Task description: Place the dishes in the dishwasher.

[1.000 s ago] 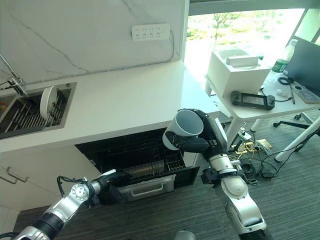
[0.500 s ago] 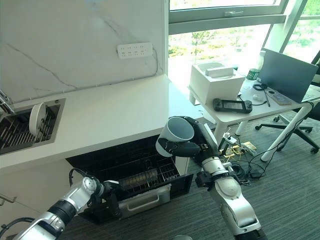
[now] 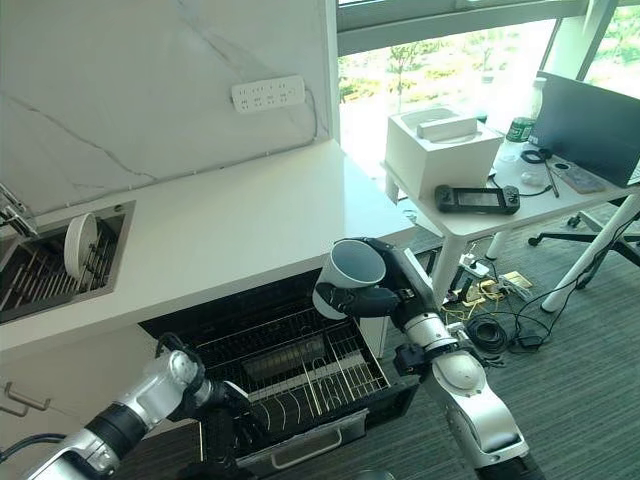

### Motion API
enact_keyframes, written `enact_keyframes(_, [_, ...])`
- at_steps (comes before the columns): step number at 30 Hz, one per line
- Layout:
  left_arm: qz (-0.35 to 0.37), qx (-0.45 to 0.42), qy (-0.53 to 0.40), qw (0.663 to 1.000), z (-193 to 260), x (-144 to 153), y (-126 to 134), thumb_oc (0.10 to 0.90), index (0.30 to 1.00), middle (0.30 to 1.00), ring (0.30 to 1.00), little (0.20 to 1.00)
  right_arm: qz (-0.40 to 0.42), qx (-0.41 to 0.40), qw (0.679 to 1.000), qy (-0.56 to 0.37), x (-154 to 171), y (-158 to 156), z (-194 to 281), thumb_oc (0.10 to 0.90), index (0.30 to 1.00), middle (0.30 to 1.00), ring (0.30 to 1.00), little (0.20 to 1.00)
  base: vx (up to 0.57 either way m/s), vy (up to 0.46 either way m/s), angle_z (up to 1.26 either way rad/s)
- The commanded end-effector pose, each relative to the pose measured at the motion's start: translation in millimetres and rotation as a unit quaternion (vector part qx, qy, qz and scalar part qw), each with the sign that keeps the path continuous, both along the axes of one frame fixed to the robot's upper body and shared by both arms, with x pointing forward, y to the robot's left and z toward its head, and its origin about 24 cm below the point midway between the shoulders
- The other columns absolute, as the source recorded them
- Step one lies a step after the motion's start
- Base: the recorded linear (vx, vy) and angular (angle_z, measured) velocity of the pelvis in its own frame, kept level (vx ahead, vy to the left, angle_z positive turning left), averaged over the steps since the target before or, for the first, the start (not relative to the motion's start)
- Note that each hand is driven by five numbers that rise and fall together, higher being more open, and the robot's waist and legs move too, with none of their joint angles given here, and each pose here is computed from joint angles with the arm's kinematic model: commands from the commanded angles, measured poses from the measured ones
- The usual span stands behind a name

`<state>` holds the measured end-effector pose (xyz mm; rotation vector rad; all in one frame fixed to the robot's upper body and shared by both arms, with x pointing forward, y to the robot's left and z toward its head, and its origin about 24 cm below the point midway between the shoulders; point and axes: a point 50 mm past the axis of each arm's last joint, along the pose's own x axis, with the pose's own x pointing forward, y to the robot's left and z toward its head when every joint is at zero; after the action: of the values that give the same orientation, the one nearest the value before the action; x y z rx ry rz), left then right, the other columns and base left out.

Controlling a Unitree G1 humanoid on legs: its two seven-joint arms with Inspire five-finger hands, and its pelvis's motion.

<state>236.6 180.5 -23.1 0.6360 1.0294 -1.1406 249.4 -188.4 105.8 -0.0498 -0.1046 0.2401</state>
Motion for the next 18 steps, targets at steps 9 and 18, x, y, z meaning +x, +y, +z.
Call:
enact_keyframes(9, [0.236, -0.306, -0.399, 0.831, 147, 39, 43, 0.8, 0.9, 0.9, 0.9, 0.9, -0.051, -0.016, 0.983, -0.177, 3, -24, 63, 0.4, 0.3, 0.3, 0.3, 0.3, -0.01, -0.013, 0.18])
enact_keyframes(18, [0.341, -0.45, -0.517, 0.644, 174, 16, 48, 0.8, 0.9, 0.9, 0.9, 0.9, -0.112, -0.075, 0.986, -0.095, 14, -43, 33, 0.4, 0.3, 0.3, 0.3, 0.3, -0.01, -0.032, 0.12])
